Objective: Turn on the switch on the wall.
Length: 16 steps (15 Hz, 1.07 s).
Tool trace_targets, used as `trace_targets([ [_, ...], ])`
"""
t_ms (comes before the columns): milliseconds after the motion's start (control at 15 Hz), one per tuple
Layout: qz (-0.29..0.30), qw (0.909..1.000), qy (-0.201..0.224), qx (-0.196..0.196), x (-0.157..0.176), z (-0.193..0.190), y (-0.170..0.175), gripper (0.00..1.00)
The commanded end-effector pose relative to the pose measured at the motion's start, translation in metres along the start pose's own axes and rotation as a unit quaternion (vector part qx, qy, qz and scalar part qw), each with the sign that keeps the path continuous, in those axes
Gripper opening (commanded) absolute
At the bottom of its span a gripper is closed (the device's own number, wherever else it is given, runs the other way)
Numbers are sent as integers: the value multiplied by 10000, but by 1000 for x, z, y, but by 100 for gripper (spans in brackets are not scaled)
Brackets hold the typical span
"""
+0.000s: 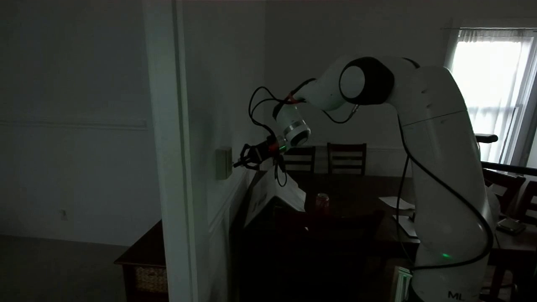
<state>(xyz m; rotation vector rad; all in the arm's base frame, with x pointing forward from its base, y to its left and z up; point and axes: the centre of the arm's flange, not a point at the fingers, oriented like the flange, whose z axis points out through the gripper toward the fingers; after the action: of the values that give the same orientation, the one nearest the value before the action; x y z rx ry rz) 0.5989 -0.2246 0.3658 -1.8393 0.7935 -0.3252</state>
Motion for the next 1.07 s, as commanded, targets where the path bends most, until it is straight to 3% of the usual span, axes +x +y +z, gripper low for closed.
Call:
trace_targets([
  [0,21,10000,-46,-80,-15,-11,-22,3],
  [667,88,9990,-383,-224,-27,-14,-30,3],
  [1000,56,9984,-557,-43,-31,-12,-33,3],
])
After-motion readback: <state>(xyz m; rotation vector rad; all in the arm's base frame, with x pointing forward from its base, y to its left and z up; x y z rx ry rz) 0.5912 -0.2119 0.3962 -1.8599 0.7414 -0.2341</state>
